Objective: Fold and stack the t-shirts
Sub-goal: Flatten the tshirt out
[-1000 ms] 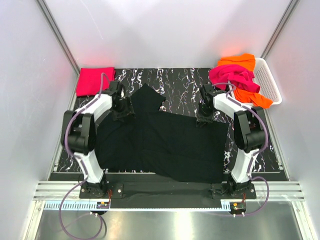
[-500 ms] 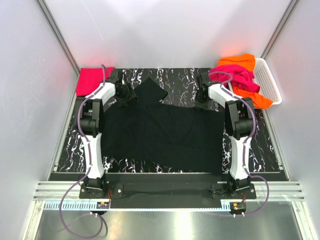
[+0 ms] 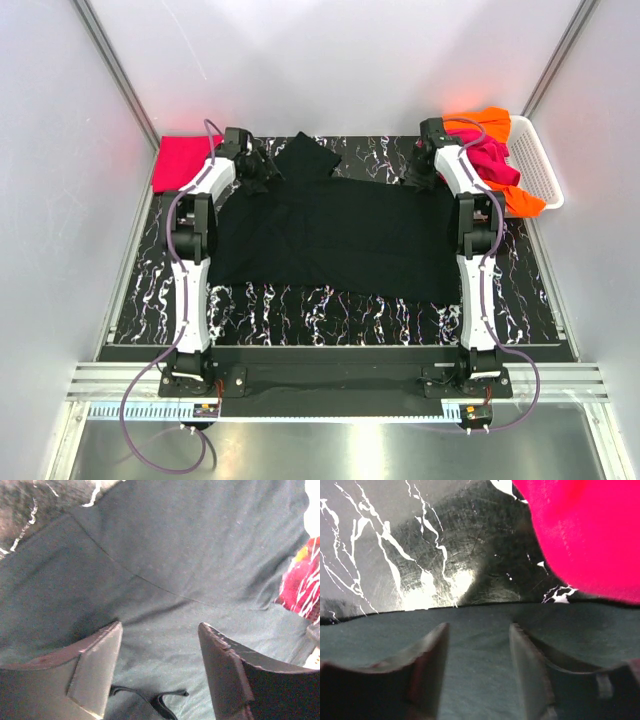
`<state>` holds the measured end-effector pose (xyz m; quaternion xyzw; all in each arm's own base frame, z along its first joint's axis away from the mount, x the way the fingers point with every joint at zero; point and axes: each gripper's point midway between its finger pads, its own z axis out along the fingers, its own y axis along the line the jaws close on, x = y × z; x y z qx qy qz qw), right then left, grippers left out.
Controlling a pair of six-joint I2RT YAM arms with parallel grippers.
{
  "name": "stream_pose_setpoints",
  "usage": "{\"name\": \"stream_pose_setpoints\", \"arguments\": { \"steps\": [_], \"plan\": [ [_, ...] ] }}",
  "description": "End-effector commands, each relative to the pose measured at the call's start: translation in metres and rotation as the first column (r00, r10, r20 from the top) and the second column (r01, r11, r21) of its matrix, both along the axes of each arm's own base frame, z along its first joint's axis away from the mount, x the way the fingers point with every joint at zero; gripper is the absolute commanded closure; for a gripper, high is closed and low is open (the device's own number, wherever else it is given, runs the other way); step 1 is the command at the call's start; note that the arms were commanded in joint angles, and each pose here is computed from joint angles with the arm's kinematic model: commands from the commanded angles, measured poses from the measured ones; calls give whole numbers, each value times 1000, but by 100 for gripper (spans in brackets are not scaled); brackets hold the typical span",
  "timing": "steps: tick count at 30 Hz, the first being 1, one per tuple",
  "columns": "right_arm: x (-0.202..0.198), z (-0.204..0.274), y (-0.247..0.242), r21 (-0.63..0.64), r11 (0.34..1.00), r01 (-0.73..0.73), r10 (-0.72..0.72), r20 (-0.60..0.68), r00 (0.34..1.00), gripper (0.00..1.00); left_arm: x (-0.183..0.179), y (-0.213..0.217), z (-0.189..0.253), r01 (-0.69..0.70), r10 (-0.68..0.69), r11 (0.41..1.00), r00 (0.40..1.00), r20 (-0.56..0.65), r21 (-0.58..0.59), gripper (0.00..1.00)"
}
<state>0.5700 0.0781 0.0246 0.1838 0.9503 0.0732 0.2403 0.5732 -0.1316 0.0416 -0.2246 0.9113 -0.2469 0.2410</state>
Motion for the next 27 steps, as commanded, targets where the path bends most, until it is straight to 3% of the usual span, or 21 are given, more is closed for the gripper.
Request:
{"name": "stream_pose_setpoints", "arguments": {
  "steps": [1, 3, 7, 13, 18, 19, 27],
  "plan": [
    [-8, 18, 13, 46, 994, -97, 99, -45, 994, 38, -14, 9, 43, 36, -42, 996, 996, 79, 76, 27],
    [-12, 38, 20, 81, 991, -109, 113, -39, 993, 26, -22, 13, 75, 57, -75, 991, 986, 150, 119, 22],
    [-25, 75, 43, 154, 975, -158, 162, -9, 987, 17, -50, 8, 78, 130, -146, 985, 980, 134, 116, 20],
    [-78, 99, 96, 261, 922, -287, 306, -31, 952, 15, -83, -24, 51, 286, -286, 958, 957, 44, 14, 20],
    [-122, 123, 123, 353, 875, -332, 357, -7, 934, 15, -87, -33, 32, 332, -332, 942, 943, -1, 49, 20],
    [-132, 111, 120, 360, 879, -311, 347, -39, 937, 15, -86, -33, 29, 333, -333, 942, 943, -4, 52, 20],
    [-178, 106, 100, 342, 897, -279, 327, -90, 941, 20, -89, -38, 12, 338, -334, 939, 941, -56, 59, 37]
  ]
}}
